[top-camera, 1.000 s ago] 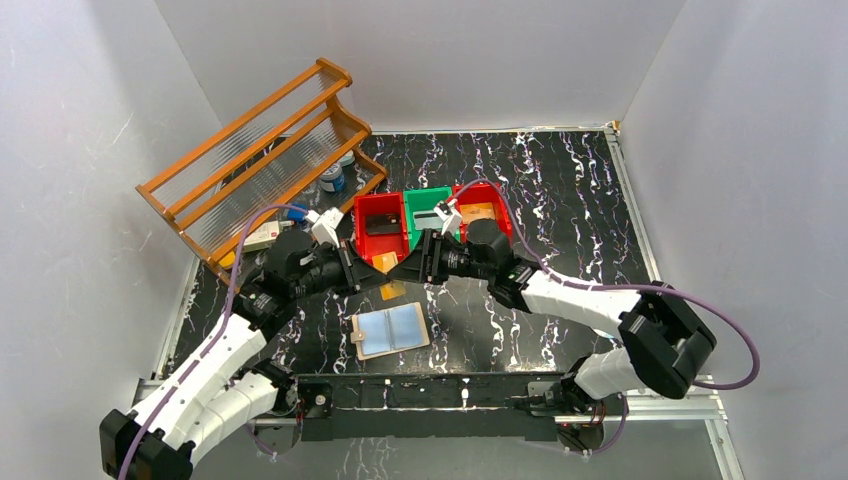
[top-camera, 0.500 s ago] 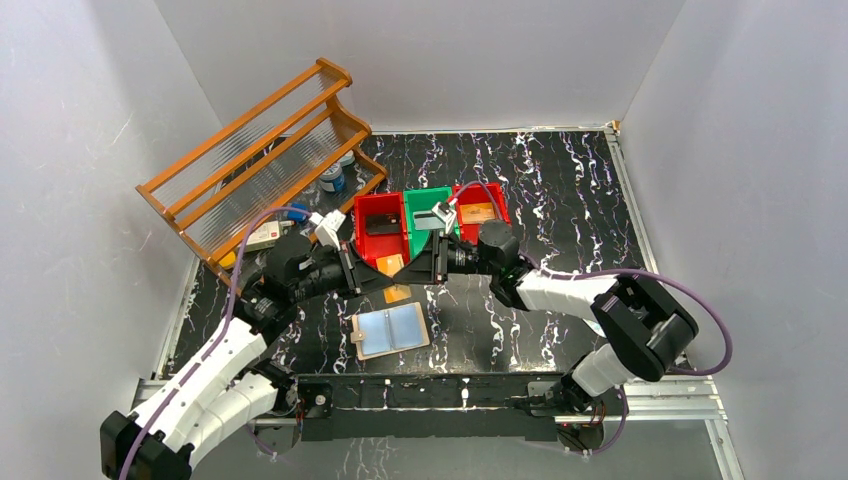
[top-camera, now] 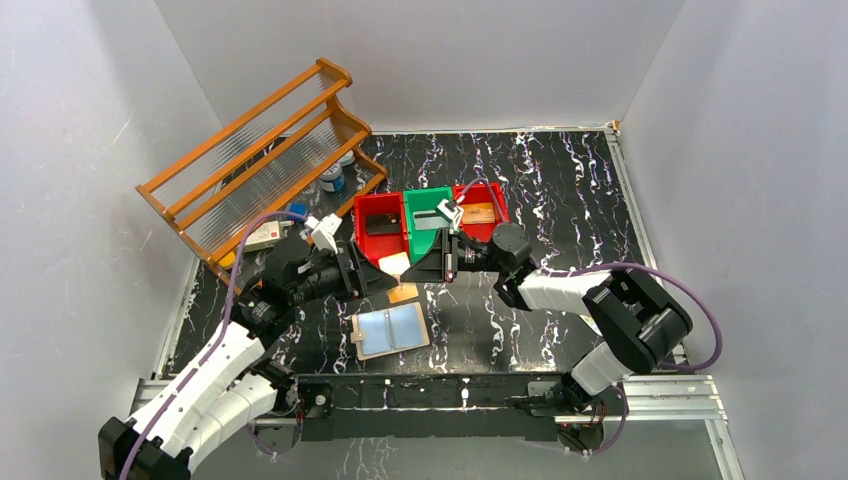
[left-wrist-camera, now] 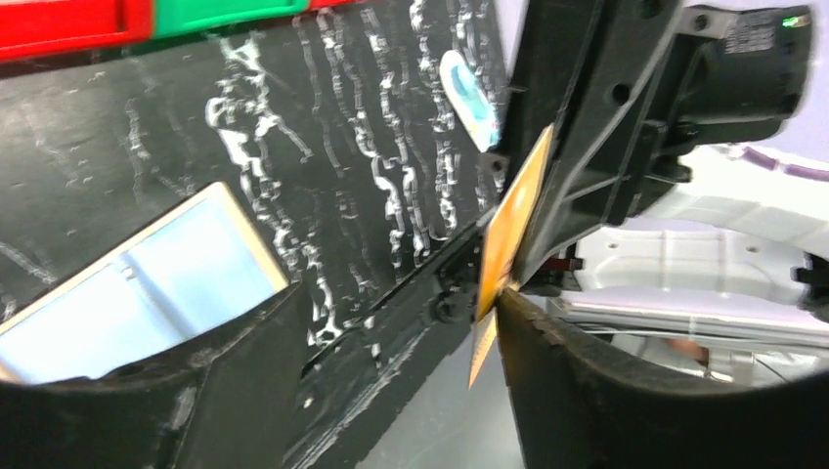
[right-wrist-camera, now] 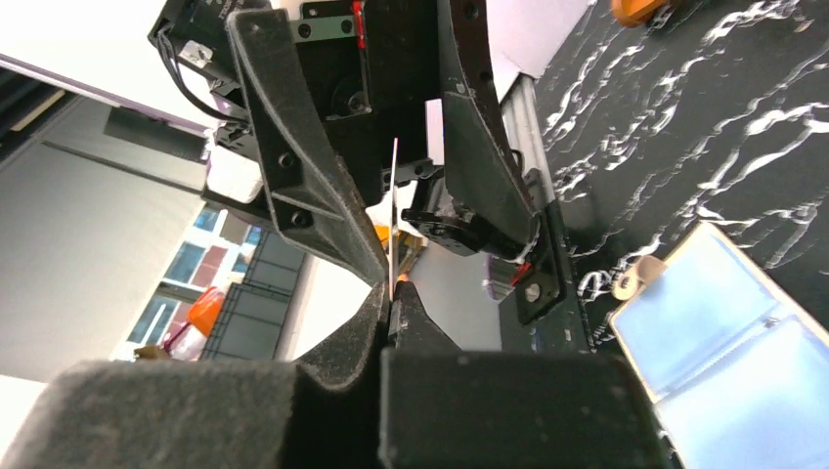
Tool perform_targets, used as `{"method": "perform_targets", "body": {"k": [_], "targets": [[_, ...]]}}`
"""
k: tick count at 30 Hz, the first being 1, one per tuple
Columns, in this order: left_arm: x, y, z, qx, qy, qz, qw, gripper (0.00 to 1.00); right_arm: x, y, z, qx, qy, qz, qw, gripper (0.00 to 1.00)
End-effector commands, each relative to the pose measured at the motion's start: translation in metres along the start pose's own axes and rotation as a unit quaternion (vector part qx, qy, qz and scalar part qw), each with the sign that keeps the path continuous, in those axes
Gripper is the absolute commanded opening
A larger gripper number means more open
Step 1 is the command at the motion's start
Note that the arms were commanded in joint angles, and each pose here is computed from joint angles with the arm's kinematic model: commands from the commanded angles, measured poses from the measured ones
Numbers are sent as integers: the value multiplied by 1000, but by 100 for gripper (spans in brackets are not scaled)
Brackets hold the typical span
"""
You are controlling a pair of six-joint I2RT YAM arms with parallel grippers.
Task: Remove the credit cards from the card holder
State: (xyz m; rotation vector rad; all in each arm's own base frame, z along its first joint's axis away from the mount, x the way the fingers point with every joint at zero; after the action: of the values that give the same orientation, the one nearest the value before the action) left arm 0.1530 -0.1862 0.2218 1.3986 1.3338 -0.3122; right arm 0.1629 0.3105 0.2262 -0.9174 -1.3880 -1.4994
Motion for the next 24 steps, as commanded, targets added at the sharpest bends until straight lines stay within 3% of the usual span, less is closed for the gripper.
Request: {"method": "perform_targets", "body": {"k": [1,4,6,11,15,18,24], "targets": [[11,1,-10,-16,64,5,998,74,9,14,-12,-13,-14,-51,999,0],[18,3,-17,-27,103,9,994,86,-6,34,-24,-44,-121,-72,989,0],[24,2,-21,-32,131,7,991,91,-21,50,-41,-80,-237,-97,963,0],[44,-4,-33,-33,206,1,978,98,-42,85,-96,-136,-477,-179,850,0],[47,-3,-38,-38,223,9,974,98,-56,104,-132,-125,-609,-221,751,0],[46,2,-41,-45,234,22,971,99,-64,119,-144,-82,-656,-271,700,0],[44,6,-44,-42,240,46,969,98,-74,144,-143,4,-660,-377,649,0]]}}
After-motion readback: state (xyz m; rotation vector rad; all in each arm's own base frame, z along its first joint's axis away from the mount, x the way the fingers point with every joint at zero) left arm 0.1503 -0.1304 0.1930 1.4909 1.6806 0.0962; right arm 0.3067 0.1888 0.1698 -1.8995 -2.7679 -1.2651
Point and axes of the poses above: each gripper's point midway between its finger pads, its own z axis out along the fingers, its own x axis along the line the jaws close on, y = z × x, the point moved 5 cm from there along -z, back along the fingers, and after that the axes turned 3 degrees about z, right-handed, at the moved point
